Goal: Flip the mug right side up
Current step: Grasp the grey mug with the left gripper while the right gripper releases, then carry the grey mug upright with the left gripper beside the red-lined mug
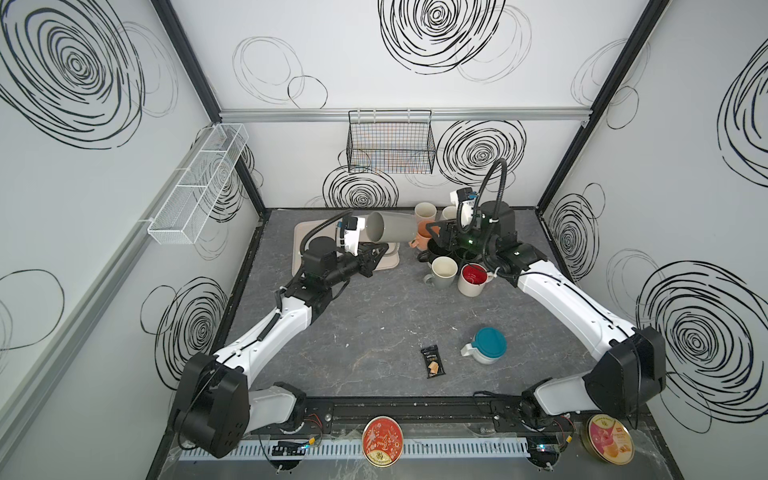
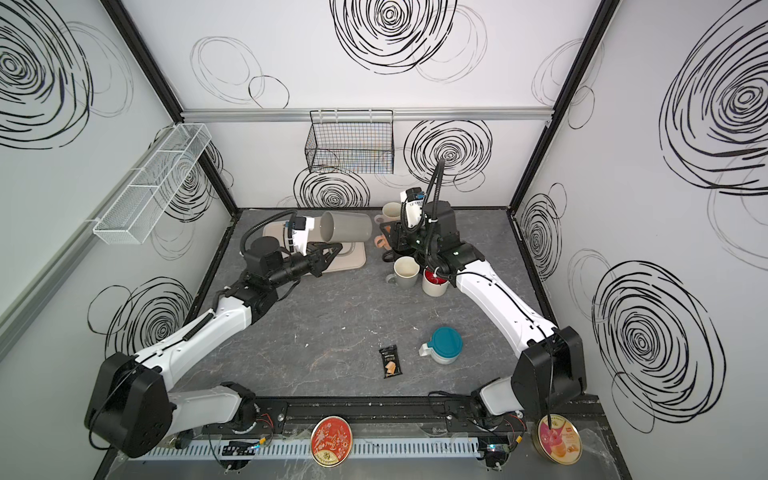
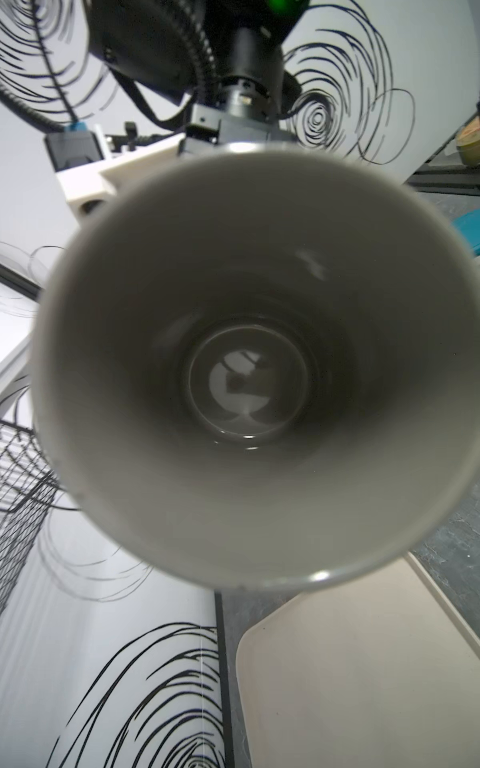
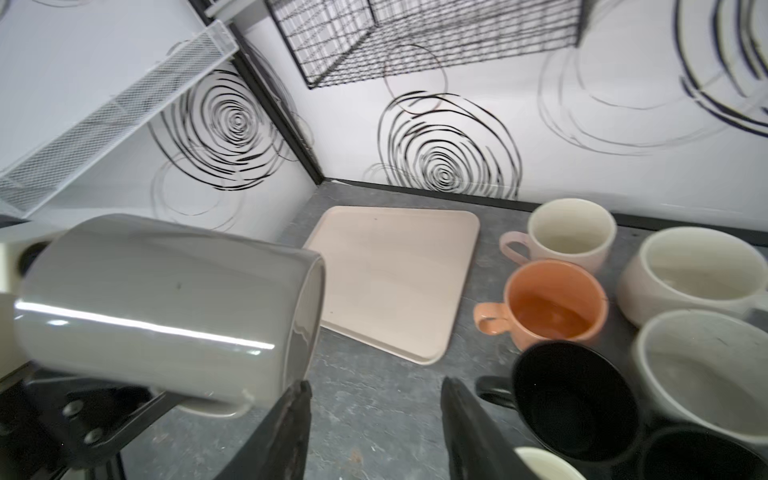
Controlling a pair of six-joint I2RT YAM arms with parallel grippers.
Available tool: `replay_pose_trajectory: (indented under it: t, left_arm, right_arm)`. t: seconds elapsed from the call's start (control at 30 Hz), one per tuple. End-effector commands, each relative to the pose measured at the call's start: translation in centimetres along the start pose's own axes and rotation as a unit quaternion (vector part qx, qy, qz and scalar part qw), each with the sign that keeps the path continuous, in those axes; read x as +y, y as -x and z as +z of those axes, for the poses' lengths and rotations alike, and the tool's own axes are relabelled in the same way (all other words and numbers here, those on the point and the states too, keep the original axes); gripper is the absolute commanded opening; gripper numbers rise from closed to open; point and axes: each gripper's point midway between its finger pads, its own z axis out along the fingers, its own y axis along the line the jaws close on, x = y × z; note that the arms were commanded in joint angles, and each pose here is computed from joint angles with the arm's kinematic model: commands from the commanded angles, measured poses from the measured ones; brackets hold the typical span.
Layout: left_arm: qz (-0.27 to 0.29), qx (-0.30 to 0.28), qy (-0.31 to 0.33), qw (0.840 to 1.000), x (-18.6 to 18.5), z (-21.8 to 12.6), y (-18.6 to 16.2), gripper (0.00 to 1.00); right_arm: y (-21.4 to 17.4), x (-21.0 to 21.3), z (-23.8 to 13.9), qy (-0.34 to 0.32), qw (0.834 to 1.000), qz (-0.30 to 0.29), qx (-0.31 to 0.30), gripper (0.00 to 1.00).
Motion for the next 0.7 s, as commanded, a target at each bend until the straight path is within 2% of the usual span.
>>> replay_pose_trajectory:
  t: [0.0,0.13,0.27,0.47,0.67]
  left_arm:
    - [0.118,-0.01,-0.023,0.993,-3.7,0.8,2.4,0.0]
    - [0.146,0.037,-0.035,0.988,-6.2,2.6,0.9,0.0]
    - [0.198,0.089,-0.029,0.976,-8.2,3.8,-1.3,0.0]
    - [0.23,0.143,-0.03,0.962,-9.6,5.5,-4.3,0.0]
    - [0.281,0.209,-0.033,0.936,-11.3,7.5,-7.4,0.0]
  right_arm:
    - [-1.1,-2.1,-1.7,-0.054,0.998,-0.008,0.019,0.55]
    - [-1.6,-4.1,-2.9,-0.098,0.995,-0.01,0.008,0.55]
    - [-0.9,-5.1,-4.2,-0.11,0.994,0.013,-0.021,0.55]
    - [-1.9,-7.5,-5.2,-0.169,0.985,0.014,0.0,0.55]
    - [-3.4,-10.7,-7.6,-0.206,0.977,0.059,-0.014,0.56]
